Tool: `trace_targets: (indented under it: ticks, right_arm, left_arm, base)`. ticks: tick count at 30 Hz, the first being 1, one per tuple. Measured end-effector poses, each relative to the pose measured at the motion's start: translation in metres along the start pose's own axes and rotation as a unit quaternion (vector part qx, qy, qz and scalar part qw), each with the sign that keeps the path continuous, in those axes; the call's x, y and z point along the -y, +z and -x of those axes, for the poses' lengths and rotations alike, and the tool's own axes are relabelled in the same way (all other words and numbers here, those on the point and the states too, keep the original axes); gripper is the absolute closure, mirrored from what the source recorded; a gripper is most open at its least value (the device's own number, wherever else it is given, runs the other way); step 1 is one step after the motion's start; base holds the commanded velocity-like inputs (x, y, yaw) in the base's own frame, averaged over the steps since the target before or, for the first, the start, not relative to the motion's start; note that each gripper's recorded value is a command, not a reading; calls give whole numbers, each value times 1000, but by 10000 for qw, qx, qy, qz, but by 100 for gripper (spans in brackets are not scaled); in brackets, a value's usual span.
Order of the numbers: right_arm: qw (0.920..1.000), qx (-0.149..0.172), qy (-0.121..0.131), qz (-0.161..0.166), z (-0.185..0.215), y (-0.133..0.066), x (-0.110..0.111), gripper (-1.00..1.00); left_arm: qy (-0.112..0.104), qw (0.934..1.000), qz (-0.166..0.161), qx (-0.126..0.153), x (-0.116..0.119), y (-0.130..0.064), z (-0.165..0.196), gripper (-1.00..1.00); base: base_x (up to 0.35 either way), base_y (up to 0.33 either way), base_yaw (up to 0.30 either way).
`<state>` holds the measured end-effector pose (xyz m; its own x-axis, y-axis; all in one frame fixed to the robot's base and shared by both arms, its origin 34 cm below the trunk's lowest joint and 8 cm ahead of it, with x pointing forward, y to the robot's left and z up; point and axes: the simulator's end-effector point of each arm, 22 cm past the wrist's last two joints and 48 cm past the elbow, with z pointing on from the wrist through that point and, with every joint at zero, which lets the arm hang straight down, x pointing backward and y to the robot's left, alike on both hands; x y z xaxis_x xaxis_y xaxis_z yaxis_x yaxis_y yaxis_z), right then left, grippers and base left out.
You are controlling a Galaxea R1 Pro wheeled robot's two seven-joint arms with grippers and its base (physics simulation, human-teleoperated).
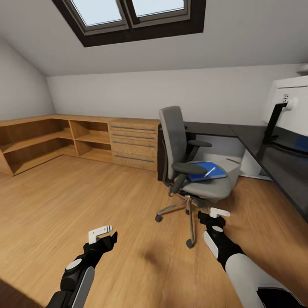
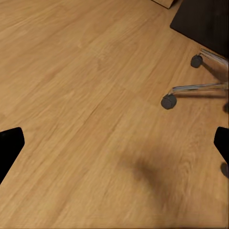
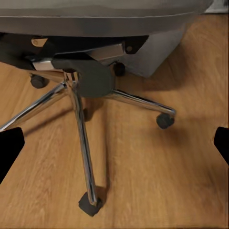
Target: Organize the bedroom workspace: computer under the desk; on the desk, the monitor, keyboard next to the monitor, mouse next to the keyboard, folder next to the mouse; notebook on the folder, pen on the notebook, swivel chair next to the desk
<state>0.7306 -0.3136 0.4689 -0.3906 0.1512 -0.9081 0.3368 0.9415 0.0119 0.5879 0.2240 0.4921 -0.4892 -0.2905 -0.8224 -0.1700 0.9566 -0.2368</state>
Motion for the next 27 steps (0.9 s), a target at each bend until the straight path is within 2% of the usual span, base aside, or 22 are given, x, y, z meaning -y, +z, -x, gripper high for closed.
trace_targets:
  ticks: [12,18,20,23,27]
  right_arm:
    - [10000,41,45,-34,11,-1,4,-100]
    - [9996,243,130,-81,35,-4,6,-100]
    - [9987,239,412,-206,39,-3,16,-100]
    - [9968,193,707,-323,40,-3,25,-100]
    - [9931,94,1100,-390,35,-3,30,-100]
  left_arm:
    - [-2,10000,-12,-26,4,-2,4,-100]
    - [8,10000,-24,-33,9,-6,16,-100]
    - [7,10000,-25,-39,11,-7,20,-100]
    - [6,10000,-25,-43,12,-8,24,-100]
    - [7,10000,-28,-46,12,-8,24,-100]
  base:
    - [0,0,-252]
    - [0,0,-181]
    - [0,0,-22]
    - [0,0,-9]
    - [0,0,-2]
